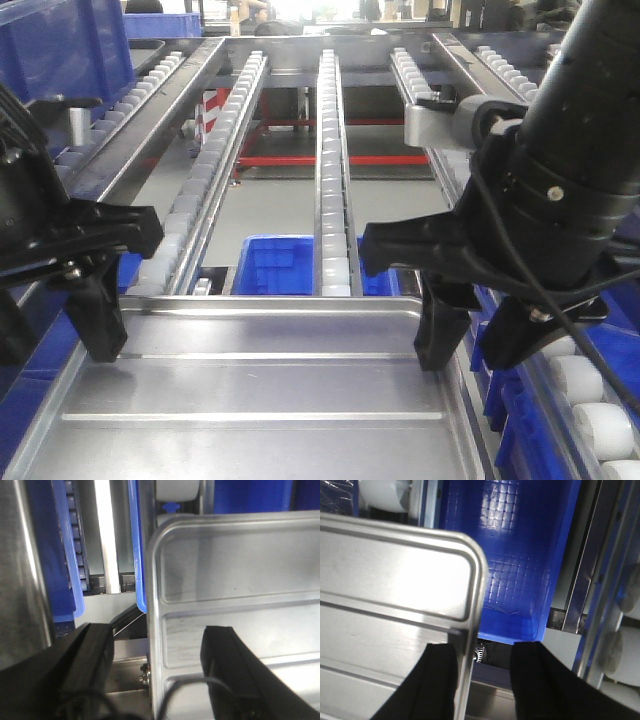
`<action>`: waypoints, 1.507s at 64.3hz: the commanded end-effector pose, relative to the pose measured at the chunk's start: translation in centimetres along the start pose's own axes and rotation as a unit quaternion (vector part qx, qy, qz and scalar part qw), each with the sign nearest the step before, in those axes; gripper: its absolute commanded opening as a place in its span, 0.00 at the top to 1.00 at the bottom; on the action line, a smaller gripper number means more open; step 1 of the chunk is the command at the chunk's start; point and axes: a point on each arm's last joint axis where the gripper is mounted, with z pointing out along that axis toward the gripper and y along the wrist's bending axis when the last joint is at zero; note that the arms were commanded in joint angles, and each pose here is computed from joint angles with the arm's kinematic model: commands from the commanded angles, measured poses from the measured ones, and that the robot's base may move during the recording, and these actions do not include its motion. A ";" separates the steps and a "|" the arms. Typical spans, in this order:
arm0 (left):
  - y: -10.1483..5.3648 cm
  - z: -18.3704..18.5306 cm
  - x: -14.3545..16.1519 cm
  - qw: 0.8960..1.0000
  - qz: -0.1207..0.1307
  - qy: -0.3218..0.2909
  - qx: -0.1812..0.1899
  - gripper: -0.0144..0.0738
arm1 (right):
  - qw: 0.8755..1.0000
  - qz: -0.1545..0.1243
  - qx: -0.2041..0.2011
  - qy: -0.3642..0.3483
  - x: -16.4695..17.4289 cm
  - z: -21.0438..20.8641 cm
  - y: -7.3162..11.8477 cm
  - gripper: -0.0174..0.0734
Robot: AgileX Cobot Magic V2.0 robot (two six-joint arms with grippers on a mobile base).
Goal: Grab silver tray and stack on right shelf
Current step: 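Lower both grippers onto the side rims of the silver tray, then close both grippers on the tray rims and lift it off the shelf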
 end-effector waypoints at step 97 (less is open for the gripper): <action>-0.3 -10.1 -0.3 0.989 0.004 -0.135 0.056 0.94 | 0.994 -0.025 -0.036 -0.100 -2.0 -10.1 1.0 0.75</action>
